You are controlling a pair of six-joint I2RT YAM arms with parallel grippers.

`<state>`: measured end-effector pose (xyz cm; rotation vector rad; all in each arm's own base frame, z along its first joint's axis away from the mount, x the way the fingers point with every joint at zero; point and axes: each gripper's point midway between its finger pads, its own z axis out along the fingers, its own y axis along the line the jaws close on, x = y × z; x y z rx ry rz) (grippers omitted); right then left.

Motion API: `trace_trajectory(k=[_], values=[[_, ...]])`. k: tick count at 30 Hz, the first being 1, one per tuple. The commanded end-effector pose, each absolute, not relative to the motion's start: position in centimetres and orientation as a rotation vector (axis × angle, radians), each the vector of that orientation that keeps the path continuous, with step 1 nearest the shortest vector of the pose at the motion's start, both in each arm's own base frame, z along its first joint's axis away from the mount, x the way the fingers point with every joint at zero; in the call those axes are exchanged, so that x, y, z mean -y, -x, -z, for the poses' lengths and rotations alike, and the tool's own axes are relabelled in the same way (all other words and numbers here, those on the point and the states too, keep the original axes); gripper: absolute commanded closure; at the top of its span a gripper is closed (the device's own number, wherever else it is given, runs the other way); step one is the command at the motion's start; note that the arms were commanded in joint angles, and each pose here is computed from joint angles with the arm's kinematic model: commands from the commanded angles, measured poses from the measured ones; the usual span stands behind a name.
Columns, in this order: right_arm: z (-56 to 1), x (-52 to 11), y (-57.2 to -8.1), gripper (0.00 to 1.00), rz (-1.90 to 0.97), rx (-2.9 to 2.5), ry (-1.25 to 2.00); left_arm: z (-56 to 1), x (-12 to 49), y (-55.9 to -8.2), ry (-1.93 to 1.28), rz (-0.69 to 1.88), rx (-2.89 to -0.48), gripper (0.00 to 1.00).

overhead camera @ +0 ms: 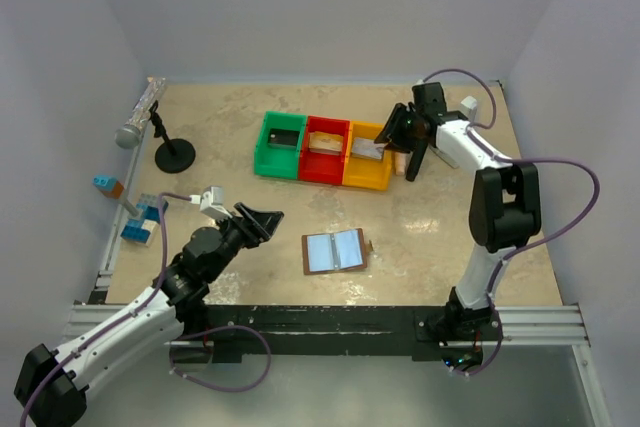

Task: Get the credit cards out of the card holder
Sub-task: Place the credit card in the storage box.

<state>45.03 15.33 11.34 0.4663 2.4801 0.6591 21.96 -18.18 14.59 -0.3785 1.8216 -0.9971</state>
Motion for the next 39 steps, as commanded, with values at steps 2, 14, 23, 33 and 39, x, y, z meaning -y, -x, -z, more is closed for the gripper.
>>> trace_trajectory(k=[2, 14, 23, 33, 39], values=[[-15.3, -16.6, -45.1, 0.69, -0.557, -2.414, -0.253, -16.2, 18.5, -22.4, 0.376, 1.028, -1.778, 0.37], [-10.4, -17.7, -44.4, 1.0, -0.32, -2.571, -0.126, -16.8, 18.4, -22.5, 0.374, 1.006, -1.783, 0.38], [-8.2, -17.7, -43.9, 1.0, -0.289, -2.671, -0.168, -17.2, 18.2, -22.8, 0.376, 0.983, -1.787, 0.38], [-7.5, -17.3, -45.0, 1.0, -0.195, -2.729, -0.234, -17.0, 18.0, -22.8, 0.381, 0.961, -1.804, 0.38], [-7.6, -17.2, -44.8, 1.0, -0.176, -2.752, -0.241, -17.1, 18.1, -23.0, 0.382, 0.957, -1.804, 0.38]])
